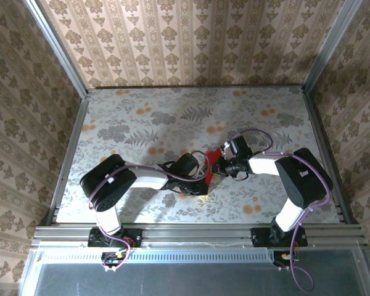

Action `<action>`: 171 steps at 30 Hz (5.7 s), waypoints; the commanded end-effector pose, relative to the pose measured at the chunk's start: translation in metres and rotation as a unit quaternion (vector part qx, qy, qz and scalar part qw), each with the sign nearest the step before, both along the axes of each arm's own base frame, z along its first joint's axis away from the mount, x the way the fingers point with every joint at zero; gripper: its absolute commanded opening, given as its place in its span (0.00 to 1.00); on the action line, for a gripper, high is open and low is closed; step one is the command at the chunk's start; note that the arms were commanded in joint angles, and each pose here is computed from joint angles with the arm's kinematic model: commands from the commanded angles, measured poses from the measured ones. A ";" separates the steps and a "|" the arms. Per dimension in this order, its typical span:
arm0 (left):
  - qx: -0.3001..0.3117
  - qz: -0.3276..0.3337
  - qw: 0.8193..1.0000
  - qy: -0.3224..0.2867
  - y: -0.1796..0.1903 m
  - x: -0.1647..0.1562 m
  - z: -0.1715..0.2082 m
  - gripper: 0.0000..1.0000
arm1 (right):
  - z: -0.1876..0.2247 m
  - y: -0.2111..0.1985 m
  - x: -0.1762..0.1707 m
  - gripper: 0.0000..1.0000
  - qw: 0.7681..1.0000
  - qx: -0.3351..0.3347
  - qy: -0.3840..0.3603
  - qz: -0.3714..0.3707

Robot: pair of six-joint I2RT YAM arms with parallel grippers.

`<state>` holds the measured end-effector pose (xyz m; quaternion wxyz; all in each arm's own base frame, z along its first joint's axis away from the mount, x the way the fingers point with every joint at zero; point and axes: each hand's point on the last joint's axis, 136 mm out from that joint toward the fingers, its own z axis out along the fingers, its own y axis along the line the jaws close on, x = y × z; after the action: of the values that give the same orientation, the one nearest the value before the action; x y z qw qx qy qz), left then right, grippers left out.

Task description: Fold a paper plane with a square sheet of paper (fold left side to right side)

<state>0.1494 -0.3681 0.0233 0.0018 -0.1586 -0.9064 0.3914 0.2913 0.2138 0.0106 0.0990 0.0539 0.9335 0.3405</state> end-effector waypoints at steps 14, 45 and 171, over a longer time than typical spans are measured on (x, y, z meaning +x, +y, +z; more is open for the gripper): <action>-0.026 -0.004 1.000 -0.016 -0.010 0.033 0.029 0.00 | -0.051 -0.033 -0.039 0.00 0.991 -0.098 0.085 -0.011; 0.018 -0.017 1.000 0.010 -0.009 0.024 -0.011 0.00 | -0.052 -0.034 -0.038 0.00 0.990 -0.107 0.089 -0.007; 0.094 0.015 0.995 0.018 0.044 -0.004 -0.049 0.00 | 0.004 0.012 -0.016 0.00 1.000 0.003 -0.009 0.011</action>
<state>0.1695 -0.3657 0.0191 -0.0291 -0.1624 -0.9017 0.3996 0.2609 0.2364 0.0153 0.0831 0.0388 0.9254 0.3677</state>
